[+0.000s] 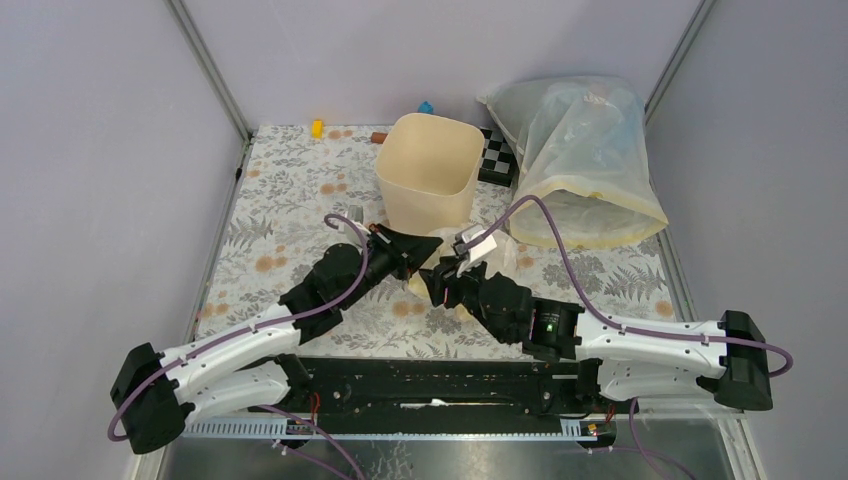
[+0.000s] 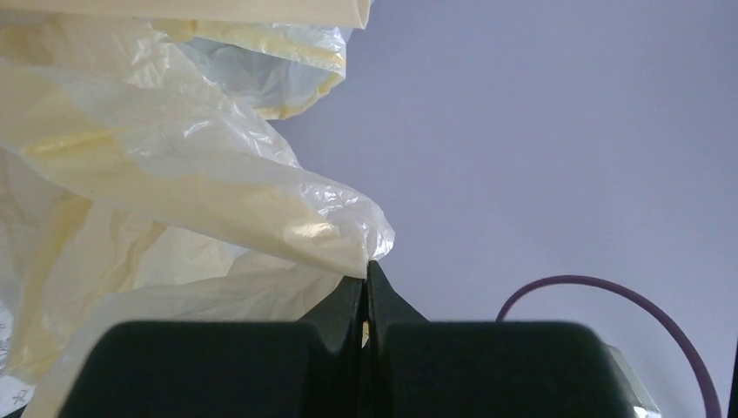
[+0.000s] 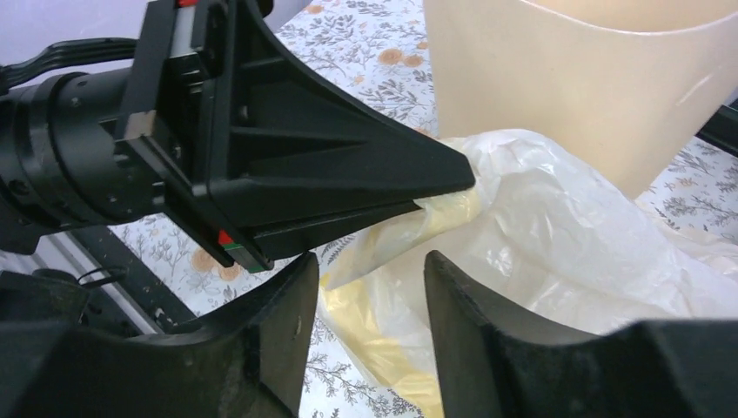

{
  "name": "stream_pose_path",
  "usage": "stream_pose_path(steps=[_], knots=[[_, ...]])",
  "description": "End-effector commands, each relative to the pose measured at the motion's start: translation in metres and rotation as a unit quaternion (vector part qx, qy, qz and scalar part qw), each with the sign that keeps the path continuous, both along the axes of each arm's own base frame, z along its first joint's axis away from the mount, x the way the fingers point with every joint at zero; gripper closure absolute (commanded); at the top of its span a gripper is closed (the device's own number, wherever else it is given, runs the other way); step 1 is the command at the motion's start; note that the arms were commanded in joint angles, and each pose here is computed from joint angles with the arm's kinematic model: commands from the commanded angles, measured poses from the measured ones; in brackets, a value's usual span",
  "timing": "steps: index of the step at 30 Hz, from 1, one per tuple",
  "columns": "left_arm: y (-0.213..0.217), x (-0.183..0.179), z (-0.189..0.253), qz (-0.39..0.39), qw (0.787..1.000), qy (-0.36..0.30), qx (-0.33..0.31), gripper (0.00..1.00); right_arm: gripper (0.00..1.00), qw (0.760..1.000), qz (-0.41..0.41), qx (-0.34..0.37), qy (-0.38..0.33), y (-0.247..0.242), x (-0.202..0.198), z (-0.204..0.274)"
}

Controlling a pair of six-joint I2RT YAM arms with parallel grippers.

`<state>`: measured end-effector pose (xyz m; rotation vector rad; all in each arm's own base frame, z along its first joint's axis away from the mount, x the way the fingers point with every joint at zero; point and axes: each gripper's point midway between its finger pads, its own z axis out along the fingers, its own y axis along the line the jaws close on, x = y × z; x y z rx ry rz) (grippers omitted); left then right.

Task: Put the trash bags into the trash bin

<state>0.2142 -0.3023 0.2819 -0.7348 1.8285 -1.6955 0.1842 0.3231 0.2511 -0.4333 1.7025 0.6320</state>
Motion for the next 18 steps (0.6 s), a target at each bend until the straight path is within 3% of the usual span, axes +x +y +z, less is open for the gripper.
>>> stream_pose_path(steps=[1,6,10,11,14,18], knots=[[-0.012,-0.007,0.033,-0.021,0.999,-0.019,-0.043,1.00,0.49,0.996,-0.063,0.064,-0.013,-0.012,0.014,0.025],[-0.013,-0.009,0.036,-0.024,0.999,-0.029,-0.038,1.00,0.62,0.989,-0.132,0.060,-0.012,-0.035,0.025,0.022],[-0.009,-0.011,0.040,-0.023,0.998,-0.031,-0.044,1.00,0.67,0.987,-0.146,0.073,-0.014,-0.047,0.026,0.027],[-0.009,-0.012,0.041,-0.024,0.998,-0.032,-0.045,1.00,0.71,0.986,-0.147,0.074,-0.015,-0.049,0.025,0.028],[-0.004,-0.012,0.045,-0.016,0.998,-0.039,-0.046,1.00,0.99,0.986,-0.148,0.074,-0.017,-0.054,0.024,0.032],[0.015,0.000,0.043,0.039,0.996,-0.075,0.018,0.83,1.00,0.987,-0.148,0.066,-0.011,-0.062,0.022,0.039]])
